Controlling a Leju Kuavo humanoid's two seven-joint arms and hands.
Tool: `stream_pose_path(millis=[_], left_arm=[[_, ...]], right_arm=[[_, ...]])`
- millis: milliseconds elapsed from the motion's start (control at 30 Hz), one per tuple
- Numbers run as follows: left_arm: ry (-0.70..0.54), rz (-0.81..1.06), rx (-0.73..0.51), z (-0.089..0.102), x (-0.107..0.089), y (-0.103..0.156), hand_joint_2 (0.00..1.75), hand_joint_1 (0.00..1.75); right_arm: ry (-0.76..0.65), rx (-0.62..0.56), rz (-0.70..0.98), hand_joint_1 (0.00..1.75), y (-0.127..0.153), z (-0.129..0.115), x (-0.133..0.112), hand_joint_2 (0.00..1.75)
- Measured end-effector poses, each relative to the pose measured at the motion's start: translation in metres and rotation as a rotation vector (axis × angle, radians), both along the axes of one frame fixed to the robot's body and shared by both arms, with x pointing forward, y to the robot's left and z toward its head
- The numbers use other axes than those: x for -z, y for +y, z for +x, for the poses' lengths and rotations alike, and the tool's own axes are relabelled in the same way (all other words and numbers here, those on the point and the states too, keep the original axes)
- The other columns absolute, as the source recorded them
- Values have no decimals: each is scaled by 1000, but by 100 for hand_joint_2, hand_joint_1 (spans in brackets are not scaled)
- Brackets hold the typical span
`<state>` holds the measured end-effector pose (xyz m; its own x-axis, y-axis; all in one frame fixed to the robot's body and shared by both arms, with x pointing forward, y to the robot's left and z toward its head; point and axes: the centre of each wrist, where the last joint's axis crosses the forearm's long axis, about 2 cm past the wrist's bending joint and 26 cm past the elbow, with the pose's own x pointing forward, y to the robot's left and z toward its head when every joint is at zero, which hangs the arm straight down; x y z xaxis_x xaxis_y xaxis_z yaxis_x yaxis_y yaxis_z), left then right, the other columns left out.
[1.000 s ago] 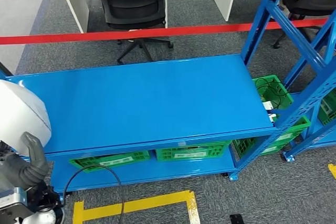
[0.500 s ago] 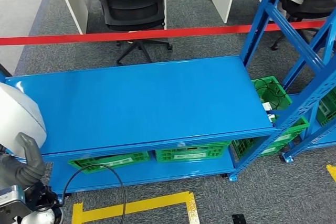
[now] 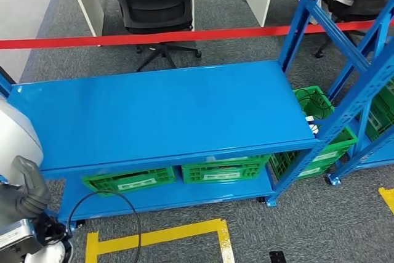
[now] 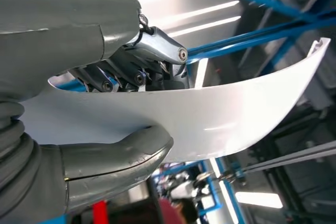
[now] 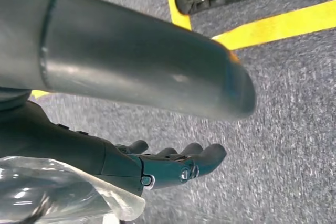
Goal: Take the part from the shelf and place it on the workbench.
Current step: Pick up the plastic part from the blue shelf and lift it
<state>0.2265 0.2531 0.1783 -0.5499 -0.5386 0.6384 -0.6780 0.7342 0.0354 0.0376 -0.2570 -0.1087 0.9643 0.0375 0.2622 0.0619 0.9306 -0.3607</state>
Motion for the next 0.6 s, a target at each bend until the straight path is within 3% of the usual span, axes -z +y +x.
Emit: stream_pose_path(millis=[167,600], left_arm=[[-38,100,-74,1,-1,4,175,175],[-37,72,-130,3,-3,10,175,175]], right_arm=[[2,-11,6,0,2,0,0,0],[-18,-25,50,0,6,-1,0,0]])
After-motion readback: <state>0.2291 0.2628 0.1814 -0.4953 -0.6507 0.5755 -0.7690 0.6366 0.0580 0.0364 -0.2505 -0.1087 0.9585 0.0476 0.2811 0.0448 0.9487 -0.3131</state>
